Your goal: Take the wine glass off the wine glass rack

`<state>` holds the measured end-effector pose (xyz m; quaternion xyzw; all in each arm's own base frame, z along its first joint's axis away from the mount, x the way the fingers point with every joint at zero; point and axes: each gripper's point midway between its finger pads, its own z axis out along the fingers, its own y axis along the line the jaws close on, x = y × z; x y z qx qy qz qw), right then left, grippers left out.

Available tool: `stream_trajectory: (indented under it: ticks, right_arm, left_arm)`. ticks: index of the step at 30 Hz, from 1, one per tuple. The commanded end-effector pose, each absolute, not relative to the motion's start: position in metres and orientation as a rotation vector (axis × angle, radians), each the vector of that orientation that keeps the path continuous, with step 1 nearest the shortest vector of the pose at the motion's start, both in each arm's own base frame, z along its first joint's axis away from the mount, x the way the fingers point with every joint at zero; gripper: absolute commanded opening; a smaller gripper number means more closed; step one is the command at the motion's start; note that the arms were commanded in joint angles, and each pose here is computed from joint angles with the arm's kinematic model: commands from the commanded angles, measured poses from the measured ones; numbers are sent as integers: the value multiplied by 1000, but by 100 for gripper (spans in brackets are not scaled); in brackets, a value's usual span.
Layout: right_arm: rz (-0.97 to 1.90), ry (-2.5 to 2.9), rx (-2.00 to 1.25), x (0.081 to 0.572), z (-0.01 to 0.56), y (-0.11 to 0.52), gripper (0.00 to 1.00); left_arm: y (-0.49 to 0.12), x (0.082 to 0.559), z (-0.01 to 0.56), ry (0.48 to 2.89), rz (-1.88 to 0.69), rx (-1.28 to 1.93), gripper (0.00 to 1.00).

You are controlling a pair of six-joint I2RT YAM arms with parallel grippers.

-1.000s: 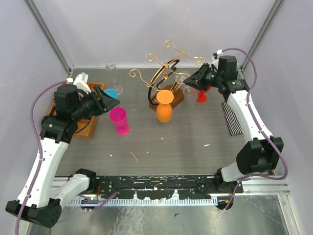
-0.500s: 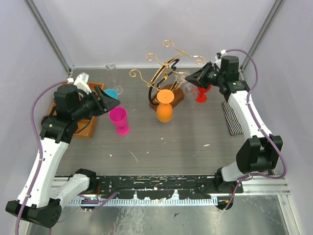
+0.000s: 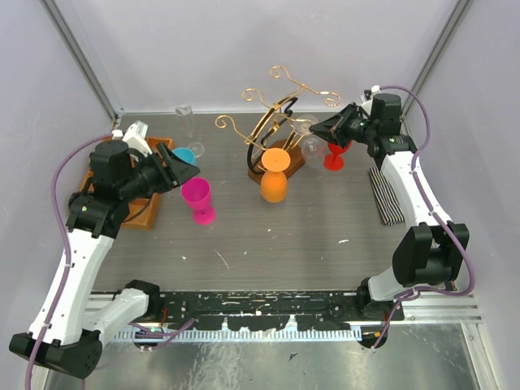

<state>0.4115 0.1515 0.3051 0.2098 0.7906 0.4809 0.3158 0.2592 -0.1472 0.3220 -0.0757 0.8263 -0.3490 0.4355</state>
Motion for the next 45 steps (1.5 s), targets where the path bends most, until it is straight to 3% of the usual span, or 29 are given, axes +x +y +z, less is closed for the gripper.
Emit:
stream_trajectory:
  ticks: [1,13,26,45]
  right_arm:
    - [1336,1965,468,404,342,147,1]
    - [1305,1899,512,410,347,116,1]
    - [1437,1843,411,444,361,133,1]
    - [1469,1958,202,388,368,167,1]
  left_arm:
    - [-150,253,313,2084,-889,-183,62]
    - [-150,251,309,2100,-885,-181,62]
    - [-151,253,306,2108,-891,-188,61]
    - [-152,252,308,2121,-900,-185,61]
